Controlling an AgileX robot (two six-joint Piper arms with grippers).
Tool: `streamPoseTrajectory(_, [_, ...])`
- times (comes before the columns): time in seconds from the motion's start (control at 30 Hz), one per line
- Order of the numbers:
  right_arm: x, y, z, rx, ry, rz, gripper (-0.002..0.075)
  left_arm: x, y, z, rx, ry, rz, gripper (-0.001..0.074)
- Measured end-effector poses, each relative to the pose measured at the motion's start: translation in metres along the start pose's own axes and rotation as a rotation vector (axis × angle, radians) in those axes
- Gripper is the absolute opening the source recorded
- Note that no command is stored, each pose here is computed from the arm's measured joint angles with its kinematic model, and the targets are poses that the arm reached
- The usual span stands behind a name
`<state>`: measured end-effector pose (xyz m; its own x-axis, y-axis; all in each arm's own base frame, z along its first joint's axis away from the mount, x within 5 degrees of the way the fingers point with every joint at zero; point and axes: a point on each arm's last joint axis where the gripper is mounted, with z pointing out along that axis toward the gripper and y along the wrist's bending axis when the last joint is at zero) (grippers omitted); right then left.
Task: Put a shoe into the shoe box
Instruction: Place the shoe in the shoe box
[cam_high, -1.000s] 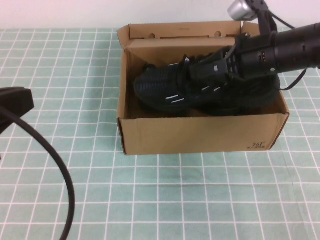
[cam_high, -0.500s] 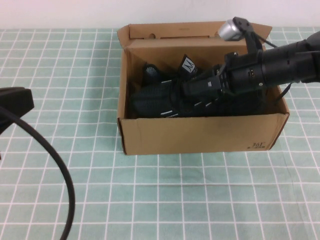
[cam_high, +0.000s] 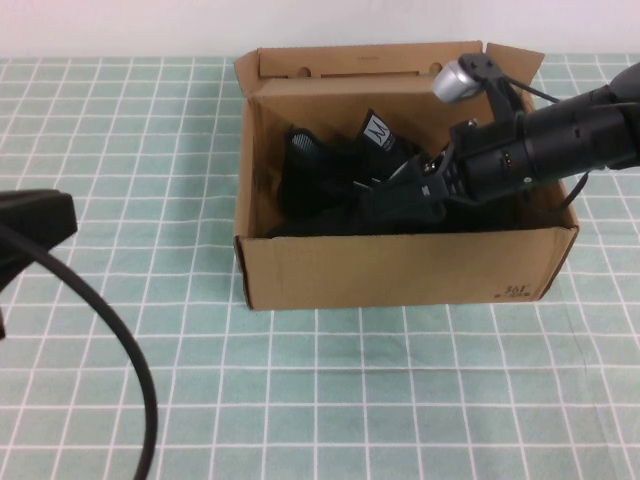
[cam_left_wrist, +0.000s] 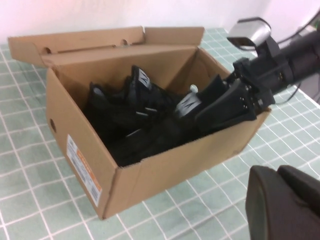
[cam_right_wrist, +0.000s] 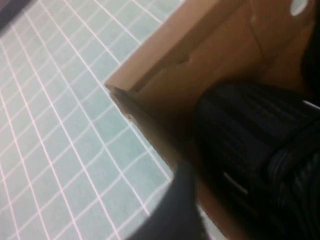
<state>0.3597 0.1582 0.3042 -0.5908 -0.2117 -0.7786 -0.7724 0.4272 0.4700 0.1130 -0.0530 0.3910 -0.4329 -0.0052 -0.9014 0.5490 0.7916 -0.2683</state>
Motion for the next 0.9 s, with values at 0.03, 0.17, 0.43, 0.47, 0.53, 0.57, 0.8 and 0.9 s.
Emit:
streamPoseTrajectory(0.03, [-0.001, 0.002, -0.001, 0.0, -0.001, -0.006, 0.0644, 0.001, 0.0, 0.0, 0.004, 0.006, 0.0, -0.0003])
streamPoseTrajectory(0.17, [-0.006, 0.01, -0.008, 0.0, -0.015, -0.026, 0.0643, 0.002, -0.001, 0.0, 0.014, 0.024, 0.002, -0.0004])
streamPoseTrajectory(0.43, [-0.018, 0.037, -0.044, 0.204, 0.011, -0.205, 0.0512, 0.005, -0.004, 0.0, 0.039, 0.057, 0.003, -0.0004])
streamPoseTrajectory(0.47, [-0.021, 0.043, -0.051, 0.233, 0.003, -0.223, 0.0474, 0.006, -0.004, 0.0, 0.04, 0.063, 0.004, -0.0004])
streamPoseTrajectory(0.53, [-0.028, 0.059, -0.068, 0.296, -0.028, -0.27, 0.0344, 0.007, -0.003, 0.0, 0.031, 0.079, 0.014, -0.0004])
streamPoseTrajectory(0.57, [-0.031, 0.068, -0.077, 0.321, -0.047, -0.289, 0.028, 0.008, -0.002, 0.0, 0.021, 0.087, 0.022, -0.0004])
streamPoseTrajectory(0.8, [-0.035, 0.128, -0.131, 0.438, -0.143, -0.334, -0.0006, 0.009, 0.021, -0.003, -0.226, 0.13, 0.21, -0.0004])
streamPoseTrajectory(0.9, [-0.031, 0.151, -0.155, 0.519, -0.171, -0.335, -0.0006, 0.006, 0.034, -0.007, -0.376, 0.124, 0.265, -0.0004])
